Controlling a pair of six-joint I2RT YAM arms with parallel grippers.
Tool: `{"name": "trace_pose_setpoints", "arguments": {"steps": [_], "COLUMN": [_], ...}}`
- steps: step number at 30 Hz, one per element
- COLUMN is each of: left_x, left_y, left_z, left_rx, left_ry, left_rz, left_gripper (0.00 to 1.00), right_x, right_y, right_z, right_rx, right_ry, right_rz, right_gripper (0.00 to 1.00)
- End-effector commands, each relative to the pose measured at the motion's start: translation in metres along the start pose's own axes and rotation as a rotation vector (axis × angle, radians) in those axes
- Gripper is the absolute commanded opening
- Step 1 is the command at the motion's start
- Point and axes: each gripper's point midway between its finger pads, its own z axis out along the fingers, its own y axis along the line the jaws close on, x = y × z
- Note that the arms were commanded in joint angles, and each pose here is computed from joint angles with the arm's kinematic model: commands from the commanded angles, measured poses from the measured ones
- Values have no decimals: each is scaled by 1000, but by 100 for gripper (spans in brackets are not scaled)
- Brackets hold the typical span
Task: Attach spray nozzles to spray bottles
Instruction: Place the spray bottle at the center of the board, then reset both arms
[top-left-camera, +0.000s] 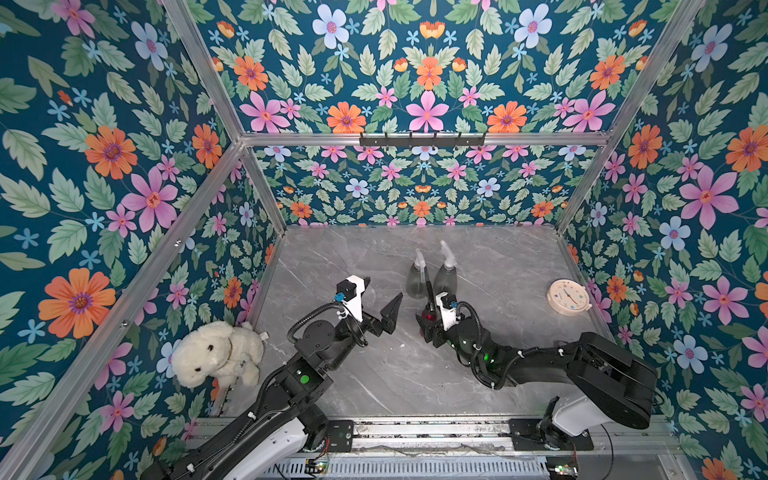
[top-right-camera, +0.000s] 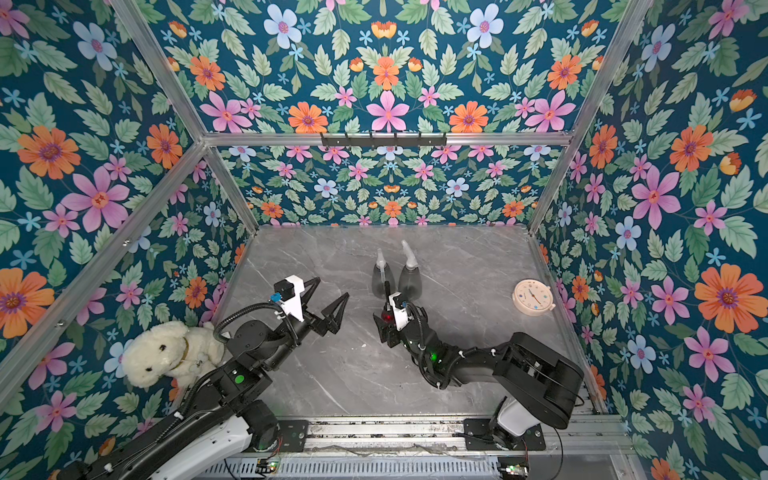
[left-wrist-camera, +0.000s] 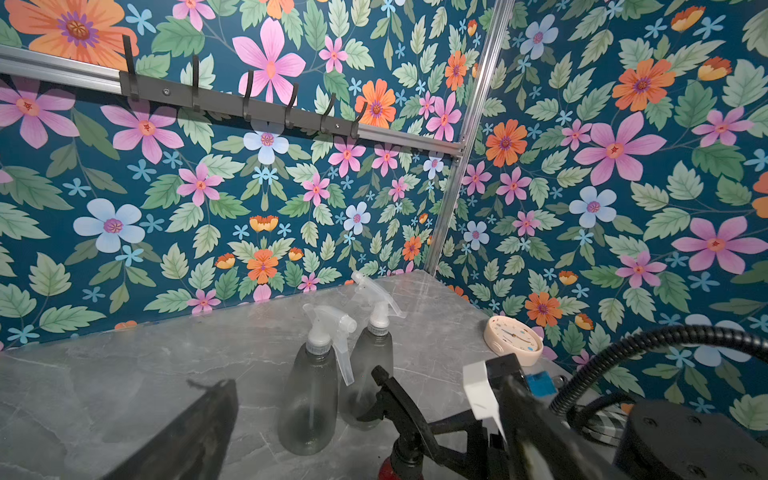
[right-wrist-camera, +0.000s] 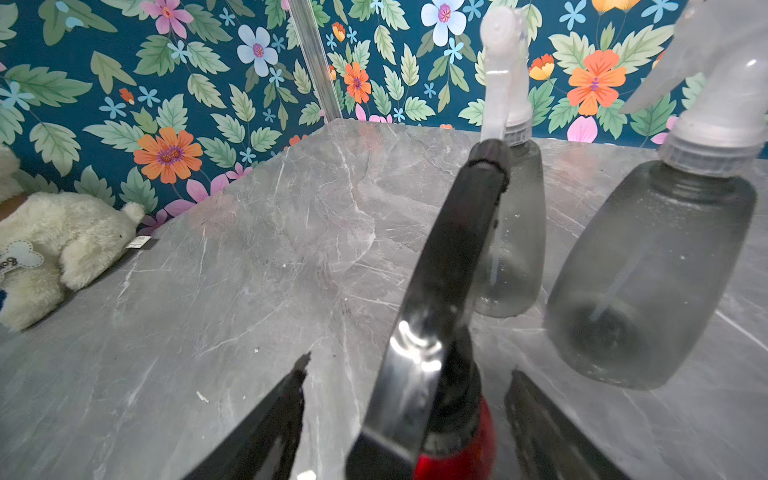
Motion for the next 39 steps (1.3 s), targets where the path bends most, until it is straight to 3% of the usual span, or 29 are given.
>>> {"name": "trace_pose_setpoints", "arguments": {"steps": [1, 14, 16, 19, 22, 25, 28, 30, 35, 37, 39], "left_x": [-8, -8, -9, -6, 2, 23, 52, 71, 110, 118, 113], "left_y": [0, 8, 13, 42, 90, 155, 214, 244, 278, 287, 292], "left_z": [0, 1, 3, 7, 5, 2, -10, -20, -27, -25, -33], "left_rx": [-3, -53, -84, -255, -546, -798, -973, -1075, -1183, -1172, -1164], "left_ry": [-25, -24, -30, -32, -35, 13, 87, 122, 232, 286, 228], "left_rz": [0, 2, 5, 49, 141, 155, 155, 180, 298, 343, 375], "left_gripper": [100, 100, 100, 100, 99, 100, 99, 99, 100, 99, 99], "right_x": [4, 18, 15, 6, -18, -49, -74, -87, -100, -110, -118], "right_y": [-5, -16, -20, -31, -56, -84, -107, -131, -191, -204, -220], "right_z": [-4, -53, -65, -85, -111, -140, -159, -167, -164, -159, -159], "right_rx": [26, 63, 72, 119, 235, 320, 321, 405, 609, 668, 773], "right_ry": [5, 34, 42, 72, 9, -95, -185, -202, -149, -175, -198], "right_rz": [18, 19, 38, 69, 104, 194, 274, 302, 413, 360, 283], "right_gripper": [79, 86, 99, 99, 99, 100, 99, 100, 99, 100, 100]}}
